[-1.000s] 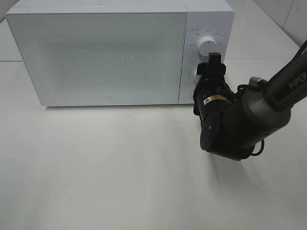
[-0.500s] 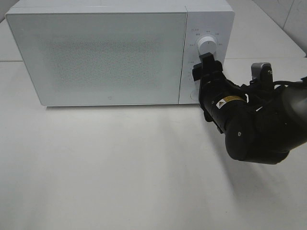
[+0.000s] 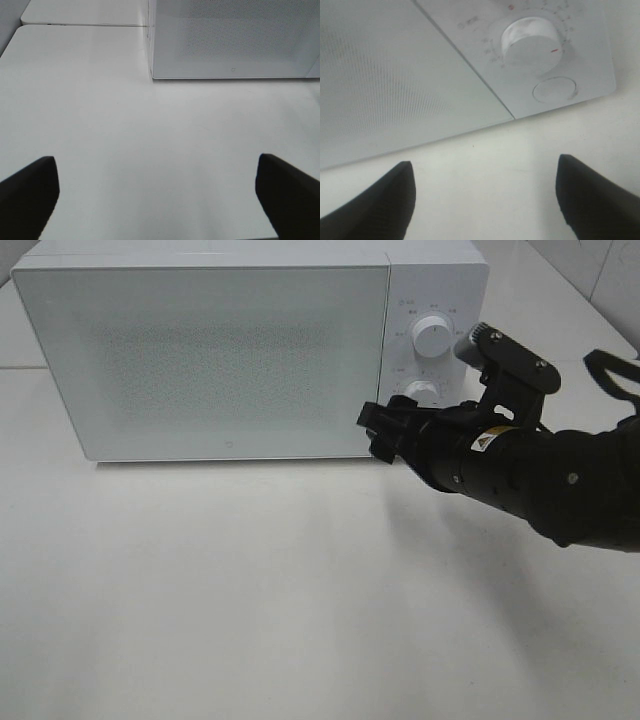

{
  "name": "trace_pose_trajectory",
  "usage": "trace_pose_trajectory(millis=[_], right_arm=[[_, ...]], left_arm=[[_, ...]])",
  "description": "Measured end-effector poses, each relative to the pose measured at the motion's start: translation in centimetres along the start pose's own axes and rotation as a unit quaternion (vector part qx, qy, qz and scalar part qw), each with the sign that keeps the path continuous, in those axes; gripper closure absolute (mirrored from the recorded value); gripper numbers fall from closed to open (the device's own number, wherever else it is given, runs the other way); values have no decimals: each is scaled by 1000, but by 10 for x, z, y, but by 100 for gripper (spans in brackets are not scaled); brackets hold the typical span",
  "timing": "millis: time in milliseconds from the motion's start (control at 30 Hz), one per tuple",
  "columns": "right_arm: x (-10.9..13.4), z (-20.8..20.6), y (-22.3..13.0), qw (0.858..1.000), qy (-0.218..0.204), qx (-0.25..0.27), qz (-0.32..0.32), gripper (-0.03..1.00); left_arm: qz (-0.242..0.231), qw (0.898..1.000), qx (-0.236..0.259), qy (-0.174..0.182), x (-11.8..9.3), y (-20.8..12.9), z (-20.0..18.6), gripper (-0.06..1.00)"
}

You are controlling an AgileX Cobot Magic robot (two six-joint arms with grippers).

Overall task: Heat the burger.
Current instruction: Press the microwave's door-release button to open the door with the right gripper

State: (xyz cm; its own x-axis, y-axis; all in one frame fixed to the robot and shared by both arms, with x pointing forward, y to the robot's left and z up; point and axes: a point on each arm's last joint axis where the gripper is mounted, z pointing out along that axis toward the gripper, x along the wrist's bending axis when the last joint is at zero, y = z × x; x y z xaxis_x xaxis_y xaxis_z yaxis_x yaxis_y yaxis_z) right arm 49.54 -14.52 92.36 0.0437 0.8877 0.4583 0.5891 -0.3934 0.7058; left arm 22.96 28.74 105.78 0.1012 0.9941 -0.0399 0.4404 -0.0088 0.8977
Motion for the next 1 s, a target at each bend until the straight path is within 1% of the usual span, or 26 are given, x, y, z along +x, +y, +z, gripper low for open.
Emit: trace_pose_trajectory(millis=[33, 67, 100, 133, 167, 200, 267, 300, 333, 367, 400, 433, 467, 500, 533, 567, 600, 633, 667, 700, 733, 767, 867, 900, 933, 1000], right_arm=[[2, -6, 0, 999, 4, 25, -47, 22], [4, -9, 0, 997, 8, 37, -73, 22], [4, -9, 0, 997, 8, 37, -73, 22], [6, -15, 0, 991, 16, 57, -119, 22], [7, -18, 0, 988, 22, 68, -139, 22], [7, -18, 0, 988, 22, 68, -139, 22], [11, -28, 0, 978, 38, 94, -184, 22], [11, -28, 0, 978, 38, 94, -184, 22], [12, -34, 0, 971, 50, 110, -209, 22], [14, -38, 0, 967, 56, 119, -218, 22], [14, -38, 0, 967, 56, 119, -218, 22], [16, -45, 0, 957, 70, 142, -242, 22], [16, -45, 0, 957, 70, 142, -242, 22], [20, -51, 0, 945, 82, 165, -269, 22], [22, -54, 2, 940, 89, 172, -282, 22], [22, -54, 2, 940, 89, 172, -282, 22], [25, -61, 4, 929, 96, 194, -299, 22], [27, -65, 7, 925, 99, 202, -305, 22], [27, -65, 7, 925, 99, 202, -305, 22], [31, -74, 12, 919, 102, 212, -315, 22], [31, -74, 12, 919, 102, 212, -315, 22], [33, -84, 18, 915, 101, 222, -322, 22], [33, -95, 22, 912, 101, 226, -326, 22], [32, -108, 27, 910, 101, 228, -331, 22], [32, -108, 27, 910, 101, 228, -331, 22], [30, -126, 33, 909, 102, 225, -335, 22]], left_arm=[[0, 1000, 0, 0, 0, 0, 0, -4], [0, 1000, 0, 0, 0, 0, 0, -4], [0, 1000, 0, 0, 0, 0, 0, -4], [0, 1000, 0, 0, 0, 0, 0, -4], [0, 1000, 0, 0, 0, 0, 0, -4], [0, 1000, 0, 0, 0, 0, 0, -4], [0, 1000, 0, 0, 0, 0, 0, -4], [0, 1000, 0, 0, 0, 0, 0, -4], [0, 1000, 0, 0, 0, 0, 0, -4], [0, 1000, 0, 0, 0, 0, 0, -4], [0, 1000, 0, 0, 0, 0, 0, -4], [0, 1000, 0, 0, 0, 0, 0, -4], [0, 1000, 0, 0, 0, 0, 0, -4], [0, 1000, 0, 0, 0, 0, 0, -4], [0, 1000, 0, 0, 0, 0, 0, -4], [0, 1000, 0, 0, 0, 0, 0, -4], [0, 1000, 0, 0, 0, 0, 0, -4], [0, 1000, 0, 0, 0, 0, 0, -4], [0, 1000, 0, 0, 0, 0, 0, -4], [0, 1000, 0, 0, 0, 0, 0, -4], [0, 1000, 0, 0, 0, 0, 0, -4], [0, 1000, 0, 0, 0, 0, 0, -4], [0, 1000, 0, 0, 0, 0, 0, -4], [0, 1000, 0, 0, 0, 0, 0, -4], [0, 1000, 0, 0, 0, 0, 0, -4], [0, 1000, 0, 0, 0, 0, 0, -4]])
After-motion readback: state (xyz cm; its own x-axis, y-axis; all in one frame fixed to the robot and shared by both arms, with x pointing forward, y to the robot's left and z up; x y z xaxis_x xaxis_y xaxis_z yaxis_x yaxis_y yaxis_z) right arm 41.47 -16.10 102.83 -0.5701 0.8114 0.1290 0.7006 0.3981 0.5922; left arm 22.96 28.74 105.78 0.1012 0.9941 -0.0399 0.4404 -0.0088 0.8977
